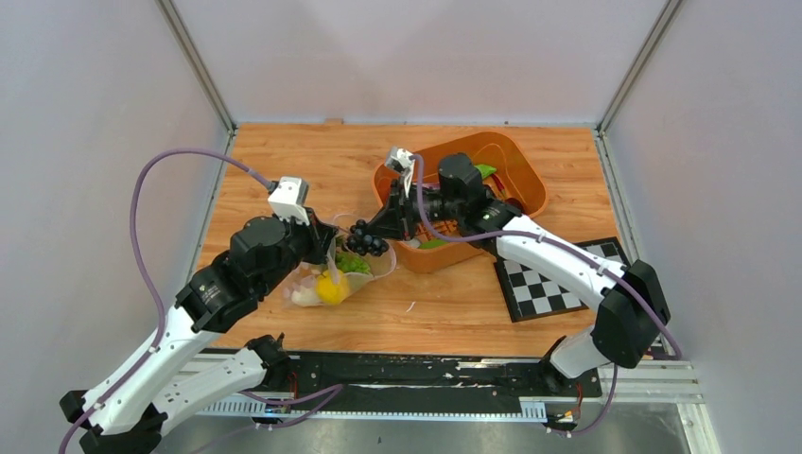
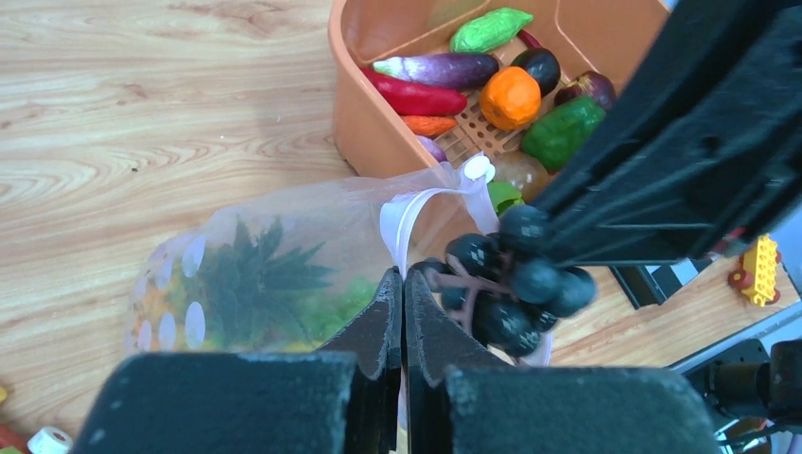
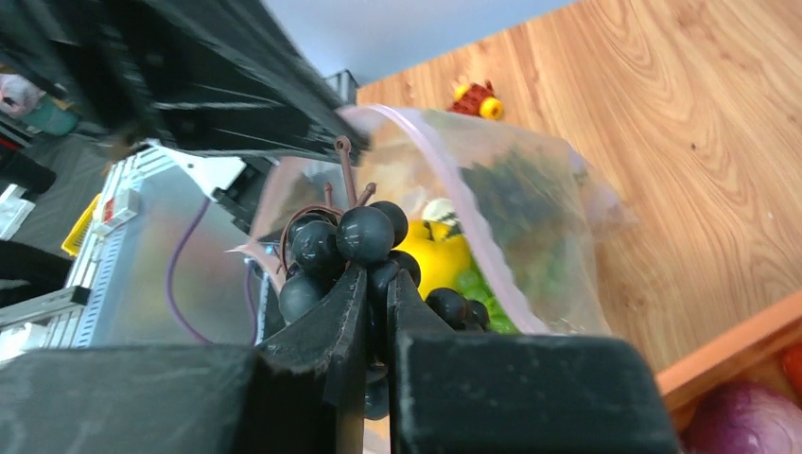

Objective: Place the food in the zip-top bag and seal the zipper
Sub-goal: Place the fake fruit in the zipper food storage bag.

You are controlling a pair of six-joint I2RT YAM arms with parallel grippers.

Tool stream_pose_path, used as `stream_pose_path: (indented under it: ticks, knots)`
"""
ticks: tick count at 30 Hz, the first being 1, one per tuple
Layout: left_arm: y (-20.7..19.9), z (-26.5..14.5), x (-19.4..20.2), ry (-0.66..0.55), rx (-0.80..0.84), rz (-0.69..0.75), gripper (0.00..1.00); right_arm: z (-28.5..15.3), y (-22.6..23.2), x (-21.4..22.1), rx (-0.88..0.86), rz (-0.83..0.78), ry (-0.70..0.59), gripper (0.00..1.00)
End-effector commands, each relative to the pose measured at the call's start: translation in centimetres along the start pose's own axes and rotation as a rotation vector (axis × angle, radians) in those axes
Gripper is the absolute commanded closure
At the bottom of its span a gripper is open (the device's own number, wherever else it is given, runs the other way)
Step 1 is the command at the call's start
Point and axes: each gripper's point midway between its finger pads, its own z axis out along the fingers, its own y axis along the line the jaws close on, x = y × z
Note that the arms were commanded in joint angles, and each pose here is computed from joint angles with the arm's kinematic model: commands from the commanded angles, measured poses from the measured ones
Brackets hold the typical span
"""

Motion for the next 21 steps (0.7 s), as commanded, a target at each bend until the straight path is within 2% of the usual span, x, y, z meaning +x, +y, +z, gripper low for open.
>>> stream_pose_path:
  ticks: [1,6,15,21]
  knots:
    - [-0.1,-0.6,-1.6,-0.071,0.008,-0.032,0.99,0.4,-1.4,-0.9,0.075,-0.089,0.031,1.00]
    - [-0.1,-0.5,-1.6,-0.068,0.003,-0.030,0.99,0.7,-3.5,0.5,0.259,-0.200,0.119,1.00]
    - [-0.8,0.0,-2.2,-0.073,0.020,-0.034,0.99,1.1,-4.3,-1.1,0.419,-0.246,0.068,1.00]
    - [-0.7,0.1,-2.4,-0.087,0.013,-0.060,1.00,2.2,-3.1,-1.6,0.446,-0.273,0.062,1.00]
